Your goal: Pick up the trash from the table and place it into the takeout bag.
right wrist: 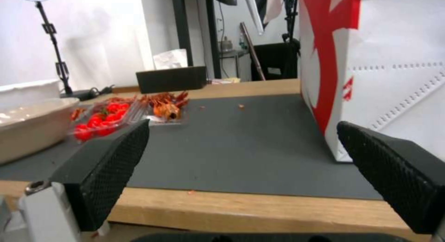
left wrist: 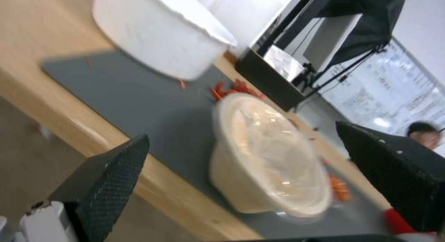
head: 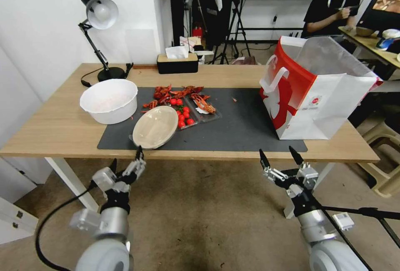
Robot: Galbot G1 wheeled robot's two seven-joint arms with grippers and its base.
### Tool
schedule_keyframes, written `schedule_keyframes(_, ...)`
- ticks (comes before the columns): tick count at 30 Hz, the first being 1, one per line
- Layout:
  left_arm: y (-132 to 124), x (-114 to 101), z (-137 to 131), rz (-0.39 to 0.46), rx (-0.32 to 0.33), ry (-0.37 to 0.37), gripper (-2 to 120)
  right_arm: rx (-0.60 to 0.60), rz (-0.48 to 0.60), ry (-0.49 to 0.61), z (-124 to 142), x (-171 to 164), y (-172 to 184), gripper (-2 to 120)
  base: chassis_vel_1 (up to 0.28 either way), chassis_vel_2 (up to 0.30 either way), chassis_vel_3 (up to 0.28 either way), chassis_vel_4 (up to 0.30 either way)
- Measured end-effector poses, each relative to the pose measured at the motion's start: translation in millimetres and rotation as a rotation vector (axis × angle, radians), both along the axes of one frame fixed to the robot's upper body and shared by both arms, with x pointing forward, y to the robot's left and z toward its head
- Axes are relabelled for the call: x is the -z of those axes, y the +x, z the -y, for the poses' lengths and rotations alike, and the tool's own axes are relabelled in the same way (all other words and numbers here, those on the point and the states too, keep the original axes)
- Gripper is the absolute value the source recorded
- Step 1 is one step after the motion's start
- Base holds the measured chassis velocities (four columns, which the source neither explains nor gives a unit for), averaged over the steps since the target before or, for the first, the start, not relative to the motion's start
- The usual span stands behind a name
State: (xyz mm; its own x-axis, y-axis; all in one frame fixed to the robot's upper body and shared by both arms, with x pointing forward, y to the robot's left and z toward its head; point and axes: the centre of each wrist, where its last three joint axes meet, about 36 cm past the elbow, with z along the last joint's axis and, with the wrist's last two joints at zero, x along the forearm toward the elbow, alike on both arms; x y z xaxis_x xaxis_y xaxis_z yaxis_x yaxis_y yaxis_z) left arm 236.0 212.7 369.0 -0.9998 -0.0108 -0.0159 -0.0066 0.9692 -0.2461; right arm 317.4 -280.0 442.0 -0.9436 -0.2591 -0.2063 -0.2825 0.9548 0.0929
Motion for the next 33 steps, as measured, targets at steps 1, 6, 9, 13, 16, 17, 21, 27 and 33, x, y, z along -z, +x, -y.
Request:
schedule_keyframes(1,0.6,-0.2,-0.3,-0.001,-0.001,-0.004,100,0.005,-0.004,0.004,-0.6,4.9,-4.7,100,0.000,0.000,0.000,0.000)
schedule_keyframes(6,7.2,-12.9,0.1,-0.028,-0.039,-0.107,100,0.034,-0.047,0.006,-3.3,32.8,-32.1,100,0.000,0.000,0.000,0.000)
schedule_keyframes(9,20.7,-43.1,-3.1,-0.050,-0.092,-0.286,100,0.052,-0.086,0.000,-5.4,50.8,-50.9,100,0.000,0.000,0.000,0.000)
schedule_keyframes(13,34.5,-87.4,-9.2,-0.107,-0.080,-0.578,100,0.059,-0.102,-0.020,-0.8,58.8,-57.1,100,0.000,0.000,0.000,0.000)
schedule_keyframes(16,39.8,-105.1,-11.7,-0.153,-0.039,-0.674,100,0.064,-0.102,-0.028,2.2,58.4,-56.8,100,0.000,0.000,0.000,0.000)
schedule_keyframes(17,42.3,-112.2,-13.1,-0.181,-0.016,-0.718,100,0.066,-0.102,-0.030,3.1,58.4,-56.9,100,0.000,0.000,0.000,0.000)
schedule_keyframes(21,46.1,-120.8,-16.4,-0.237,0.019,-0.772,100,0.065,-0.102,-0.034,4.4,59.1,-55.3,100,0.000,0.000,0.000,0.000)
schedule_keyframes(27,45.6,-120.3,-16.7,-0.271,0.019,-0.776,100,0.082,-0.117,-0.047,6.6,59.1,-51.2,100,0.000,0.000,0.000,0.000)
schedule_keyframes(33,49.2,-116.1,-15.3,-0.276,0.029,-0.790,100,0.083,-0.115,-0.048,6.2,57.6,-47.7,100,0.000,0.000,0.000,0.000)
